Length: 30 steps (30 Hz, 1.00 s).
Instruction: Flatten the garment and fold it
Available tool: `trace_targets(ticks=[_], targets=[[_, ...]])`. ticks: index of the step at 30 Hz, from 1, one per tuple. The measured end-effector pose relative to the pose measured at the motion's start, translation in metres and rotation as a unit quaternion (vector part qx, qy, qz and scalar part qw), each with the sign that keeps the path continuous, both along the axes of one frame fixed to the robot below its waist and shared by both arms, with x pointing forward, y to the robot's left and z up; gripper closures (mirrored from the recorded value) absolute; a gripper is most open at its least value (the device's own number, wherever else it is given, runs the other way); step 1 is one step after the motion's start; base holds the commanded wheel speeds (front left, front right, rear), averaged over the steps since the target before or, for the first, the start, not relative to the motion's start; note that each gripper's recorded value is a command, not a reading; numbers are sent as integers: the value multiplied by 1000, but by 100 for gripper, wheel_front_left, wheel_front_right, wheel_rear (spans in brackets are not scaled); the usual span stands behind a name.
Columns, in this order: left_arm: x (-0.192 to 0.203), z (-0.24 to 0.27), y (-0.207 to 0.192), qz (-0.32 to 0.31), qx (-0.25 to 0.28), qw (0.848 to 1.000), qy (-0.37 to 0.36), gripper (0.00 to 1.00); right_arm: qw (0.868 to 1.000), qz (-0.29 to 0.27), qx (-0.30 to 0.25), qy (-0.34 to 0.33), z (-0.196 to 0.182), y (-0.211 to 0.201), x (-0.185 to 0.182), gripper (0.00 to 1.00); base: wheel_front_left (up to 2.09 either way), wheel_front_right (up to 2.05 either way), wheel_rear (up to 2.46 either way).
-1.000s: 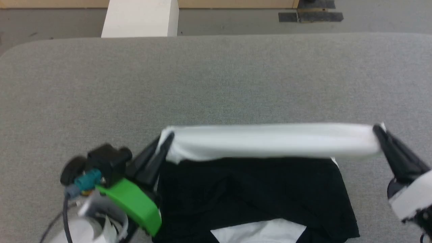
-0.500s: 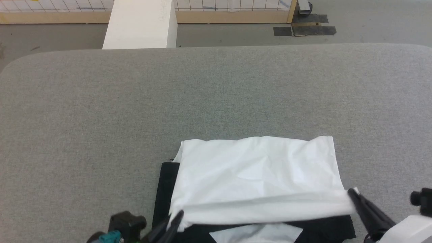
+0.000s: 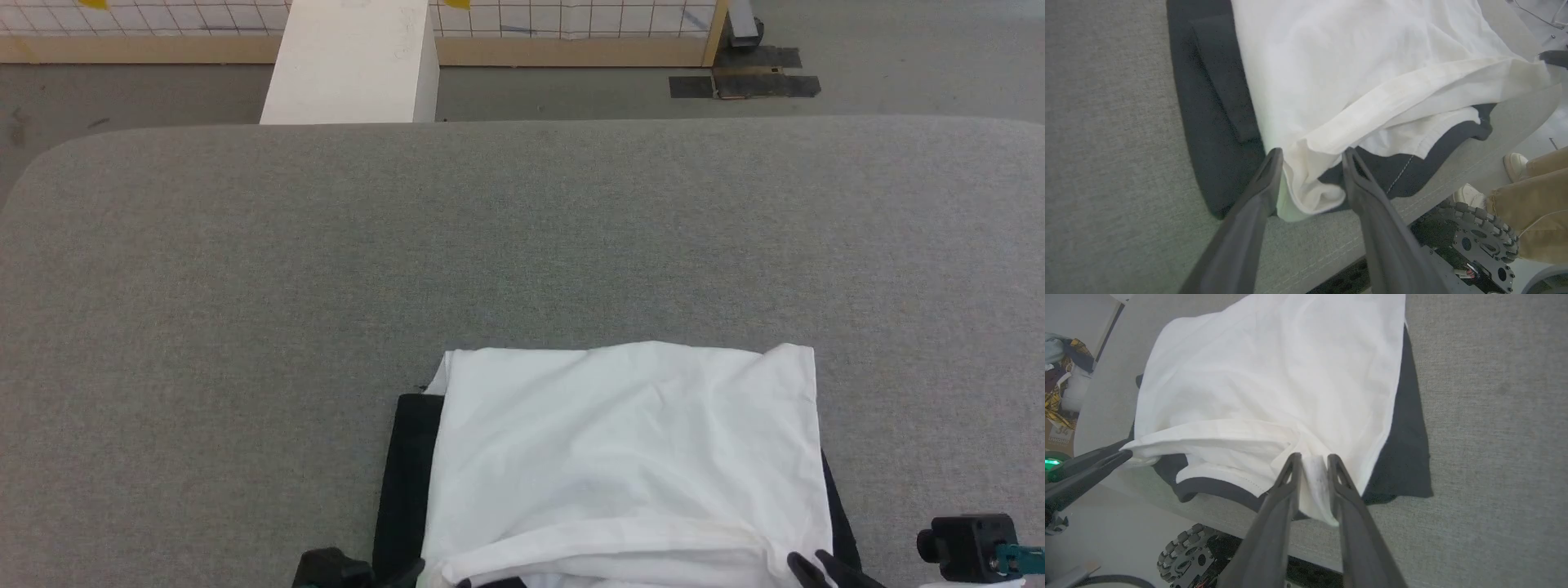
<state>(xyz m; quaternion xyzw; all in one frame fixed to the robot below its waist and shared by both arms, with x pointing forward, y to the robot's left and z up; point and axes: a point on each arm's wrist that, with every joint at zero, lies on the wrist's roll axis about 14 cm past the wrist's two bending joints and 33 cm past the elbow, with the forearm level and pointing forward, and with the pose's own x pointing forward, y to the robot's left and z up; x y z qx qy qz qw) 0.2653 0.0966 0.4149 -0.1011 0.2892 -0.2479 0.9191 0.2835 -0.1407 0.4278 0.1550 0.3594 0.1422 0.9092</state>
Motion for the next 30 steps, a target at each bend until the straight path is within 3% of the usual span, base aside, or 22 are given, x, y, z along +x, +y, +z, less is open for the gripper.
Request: trace_targets(ticks=[6,11,14,15,19,25,30], targets=[[-2,2,3,16,-6,1000,10,0,1000,-12,-1,1,3,-9,-5,0,0,0,0],[27,37,26,101,-30,992,-68,0,998,-55,-9,-35,19,-32,5,0,0,0,0],[49,68,46,158,-34,976,-149,0,994,-87,-32,-64,27,-51,14,0,0,0,0],[59,87,57,186,-23,960,-206,0,991,-92,-57,-83,31,-60,23,0,0,0,0],[72,116,71,227,2,932,-283,0,990,-87,-78,-85,26,-61,33,0,0,0,0],[81,160,83,267,36,886,-377,0,992,-67,-88,-58,5,-53,40,0,0,0,0],[79,172,90,282,59,867,-406,0,994,-46,-94,-38,-13,-44,47,0,0,0,0]])
